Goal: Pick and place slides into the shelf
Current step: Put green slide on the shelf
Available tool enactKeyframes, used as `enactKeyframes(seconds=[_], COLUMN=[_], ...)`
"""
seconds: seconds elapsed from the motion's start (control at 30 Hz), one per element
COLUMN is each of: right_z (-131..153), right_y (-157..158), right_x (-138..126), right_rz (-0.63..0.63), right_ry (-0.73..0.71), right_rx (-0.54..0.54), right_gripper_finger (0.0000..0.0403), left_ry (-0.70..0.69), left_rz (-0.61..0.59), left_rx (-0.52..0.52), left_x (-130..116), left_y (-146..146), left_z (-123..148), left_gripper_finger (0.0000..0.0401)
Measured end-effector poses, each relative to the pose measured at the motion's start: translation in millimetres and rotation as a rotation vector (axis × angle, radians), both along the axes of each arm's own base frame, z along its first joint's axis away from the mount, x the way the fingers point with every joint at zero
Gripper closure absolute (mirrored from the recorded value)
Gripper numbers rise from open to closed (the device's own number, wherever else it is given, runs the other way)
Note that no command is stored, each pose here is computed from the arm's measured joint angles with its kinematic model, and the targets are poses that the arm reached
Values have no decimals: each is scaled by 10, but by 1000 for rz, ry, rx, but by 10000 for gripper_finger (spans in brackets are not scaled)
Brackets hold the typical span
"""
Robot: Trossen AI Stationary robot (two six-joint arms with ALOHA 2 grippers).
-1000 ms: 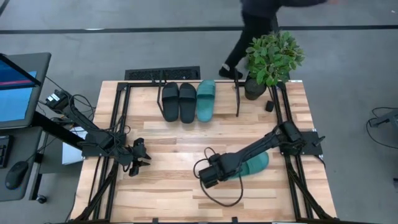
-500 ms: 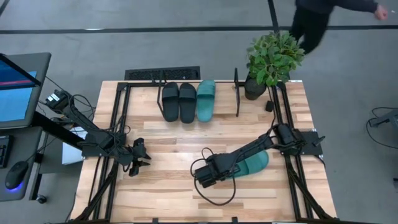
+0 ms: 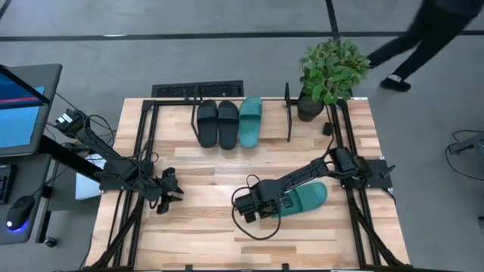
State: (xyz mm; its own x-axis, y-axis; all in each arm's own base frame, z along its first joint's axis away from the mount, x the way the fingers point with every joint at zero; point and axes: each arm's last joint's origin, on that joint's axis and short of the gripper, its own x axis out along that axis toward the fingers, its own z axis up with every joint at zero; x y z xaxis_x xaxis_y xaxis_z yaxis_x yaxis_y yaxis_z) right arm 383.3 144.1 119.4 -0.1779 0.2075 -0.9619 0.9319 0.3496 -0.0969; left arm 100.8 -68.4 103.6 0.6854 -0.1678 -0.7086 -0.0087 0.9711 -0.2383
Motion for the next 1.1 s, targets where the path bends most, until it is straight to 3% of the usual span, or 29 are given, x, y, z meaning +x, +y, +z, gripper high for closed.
enactKeyframes(seconds=[0.07, 0.2, 0.4, 0.6, 0.8, 1.1], right_z=[4, 6, -5, 155, 286, 474], right_y=[17, 49, 83, 213, 545, 1267], right_x=[5, 21, 104, 126, 27, -441], right_rz=[12, 22, 118, 240, 258, 269], right_ry=[-7, -1, 48, 59, 48, 99], right_rx=[11, 13, -6, -72, -133, -170], right_gripper_finger=[383, 394, 398, 400, 402, 402], left_ry=[0, 0, 0, 0, 0, 0], left_rz=[0, 0, 0, 0, 0, 0], left_rx=[0, 0, 0, -1, -1, -1], left_x=[0, 0, 0, 0, 1, 1], left_y=[0, 0, 0, 0, 0, 0], left_z=[1, 0, 0, 1, 1, 1], left_gripper_finger=[266, 266, 266, 266, 266, 266])
